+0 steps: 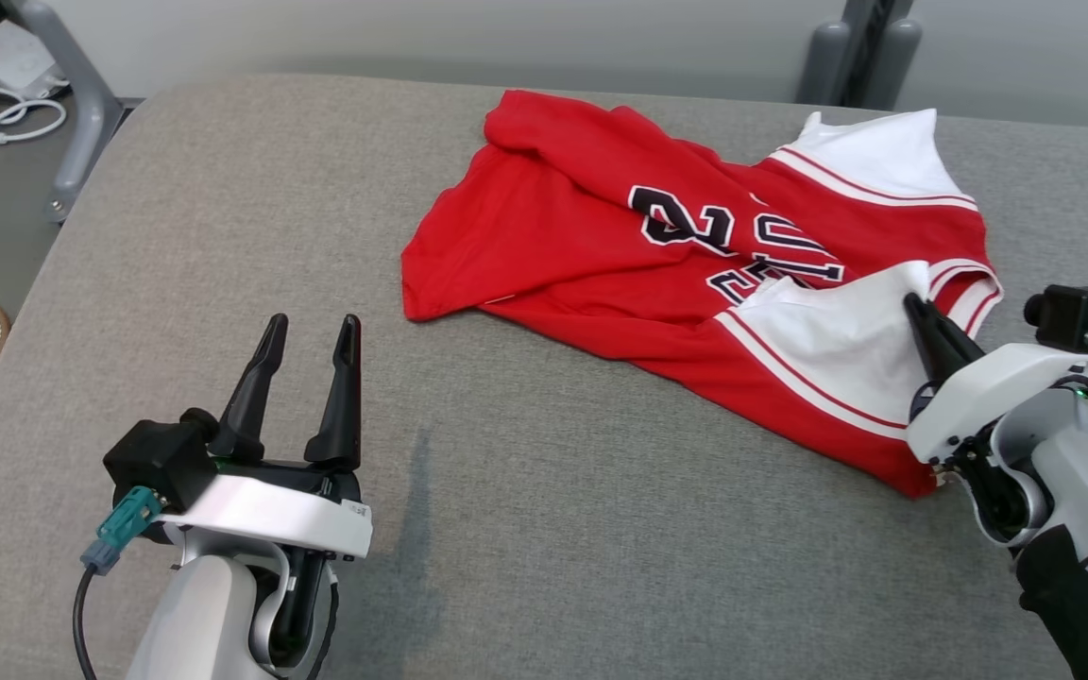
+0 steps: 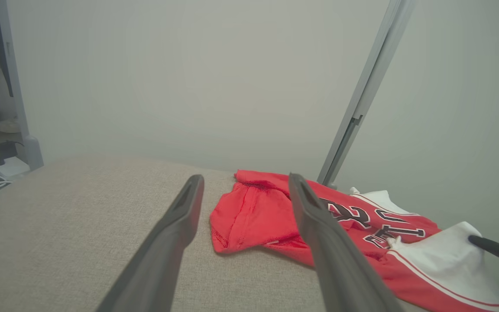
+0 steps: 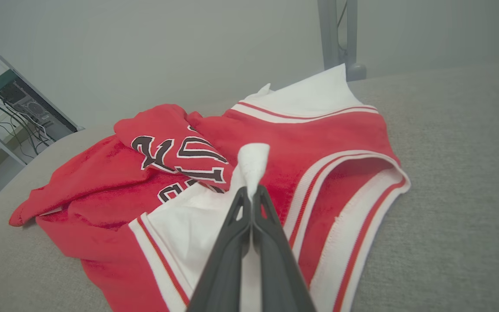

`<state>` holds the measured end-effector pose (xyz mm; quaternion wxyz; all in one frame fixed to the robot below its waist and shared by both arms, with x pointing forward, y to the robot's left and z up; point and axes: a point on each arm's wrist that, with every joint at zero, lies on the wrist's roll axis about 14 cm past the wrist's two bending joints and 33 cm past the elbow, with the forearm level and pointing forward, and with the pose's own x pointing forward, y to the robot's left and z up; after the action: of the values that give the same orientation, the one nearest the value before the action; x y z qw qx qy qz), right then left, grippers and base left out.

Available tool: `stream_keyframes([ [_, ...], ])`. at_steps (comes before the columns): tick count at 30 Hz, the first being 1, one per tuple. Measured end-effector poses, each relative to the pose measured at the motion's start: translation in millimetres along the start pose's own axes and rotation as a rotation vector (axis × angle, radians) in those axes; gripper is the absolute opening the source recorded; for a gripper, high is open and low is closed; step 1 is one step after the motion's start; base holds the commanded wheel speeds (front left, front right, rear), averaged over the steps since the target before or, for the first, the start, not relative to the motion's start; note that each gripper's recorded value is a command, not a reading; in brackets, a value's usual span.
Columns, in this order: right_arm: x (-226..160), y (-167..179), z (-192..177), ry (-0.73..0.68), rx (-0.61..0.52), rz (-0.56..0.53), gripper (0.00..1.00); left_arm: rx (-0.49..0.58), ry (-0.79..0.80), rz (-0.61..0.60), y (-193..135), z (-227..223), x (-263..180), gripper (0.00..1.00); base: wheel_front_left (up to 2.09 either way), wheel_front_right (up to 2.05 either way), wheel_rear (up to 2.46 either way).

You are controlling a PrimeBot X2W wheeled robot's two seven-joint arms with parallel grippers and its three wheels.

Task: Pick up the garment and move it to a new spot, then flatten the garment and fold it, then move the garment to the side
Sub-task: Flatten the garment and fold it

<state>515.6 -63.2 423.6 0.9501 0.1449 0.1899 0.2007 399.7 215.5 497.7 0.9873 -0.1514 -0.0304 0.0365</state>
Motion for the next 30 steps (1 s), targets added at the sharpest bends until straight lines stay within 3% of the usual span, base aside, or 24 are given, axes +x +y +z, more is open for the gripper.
stream_keyframes([
  [9,-36,59,28,-0.138,0.041,0.191,0.0,-0.039,-0.023,-0.026,-11,5,5,1.0,0.0,0.0,0.0],
  [14,-85,97,6,-0.045,0.096,0.335,0.0,-0.059,-0.022,-0.051,-22,4,6,1.0,0.0,0.0,0.0],
  [21,-148,98,-35,0.131,0.109,0.367,0.0,-0.08,-0.033,-0.126,-50,8,10,1.0,0.0,0.0,0.0],
  [30,-190,76,-74,0.325,0.087,0.318,0.0,-0.087,-0.017,-0.173,-67,3,7,1.0,0.0,0.0,0.0],
])
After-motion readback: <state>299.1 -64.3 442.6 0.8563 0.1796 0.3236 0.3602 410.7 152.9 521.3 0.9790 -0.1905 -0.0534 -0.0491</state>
